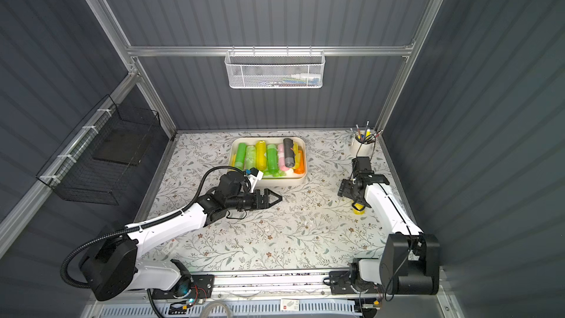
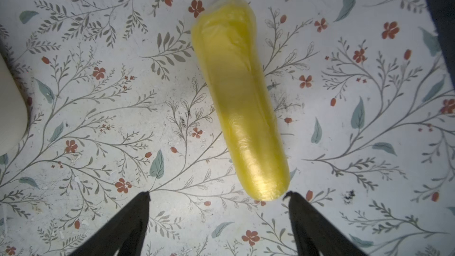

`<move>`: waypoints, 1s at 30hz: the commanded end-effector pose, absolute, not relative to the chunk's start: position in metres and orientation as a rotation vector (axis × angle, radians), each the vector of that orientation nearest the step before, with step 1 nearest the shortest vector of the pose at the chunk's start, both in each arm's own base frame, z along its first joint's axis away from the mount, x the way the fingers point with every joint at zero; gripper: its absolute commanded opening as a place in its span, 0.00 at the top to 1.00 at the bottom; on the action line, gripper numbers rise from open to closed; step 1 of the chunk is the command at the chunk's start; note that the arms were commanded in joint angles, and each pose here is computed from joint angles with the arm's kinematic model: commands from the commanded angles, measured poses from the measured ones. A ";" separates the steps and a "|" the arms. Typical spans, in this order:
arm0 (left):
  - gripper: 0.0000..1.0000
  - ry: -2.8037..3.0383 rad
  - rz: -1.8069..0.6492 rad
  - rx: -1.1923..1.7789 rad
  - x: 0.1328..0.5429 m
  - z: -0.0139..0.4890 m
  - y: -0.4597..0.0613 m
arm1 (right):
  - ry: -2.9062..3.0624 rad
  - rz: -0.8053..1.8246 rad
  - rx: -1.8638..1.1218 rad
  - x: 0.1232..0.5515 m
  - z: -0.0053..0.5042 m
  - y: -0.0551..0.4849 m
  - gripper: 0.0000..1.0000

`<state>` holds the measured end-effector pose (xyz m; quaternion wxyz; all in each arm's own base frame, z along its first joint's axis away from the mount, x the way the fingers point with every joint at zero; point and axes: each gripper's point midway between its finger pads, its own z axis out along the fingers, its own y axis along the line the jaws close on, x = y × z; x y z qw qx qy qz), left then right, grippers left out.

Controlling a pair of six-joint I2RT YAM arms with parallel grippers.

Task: Put the roll of trash bags into the storage box
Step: Pick up the roll of trash bags from the center of the board.

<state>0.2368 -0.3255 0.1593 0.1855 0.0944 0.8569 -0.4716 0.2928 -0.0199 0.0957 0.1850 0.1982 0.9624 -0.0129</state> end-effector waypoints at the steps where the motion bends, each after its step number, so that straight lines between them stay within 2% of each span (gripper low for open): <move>1: 0.00 2.402 -1.361 0.270 0.238 0.165 -0.333 | 2.734 0.017 0.528 0.298 0.095 -0.014 0.16; 18: 0.00 2.419 -1.423 0.268 0.240 0.159 -0.345 | 2.753 -0.090 0.509 0.324 0.093 -0.029 0.18; 30: 0.00 2.433 -1.432 0.276 0.238 0.156 -0.347 | 2.836 -0.204 0.519 0.333 0.065 -0.049 0.18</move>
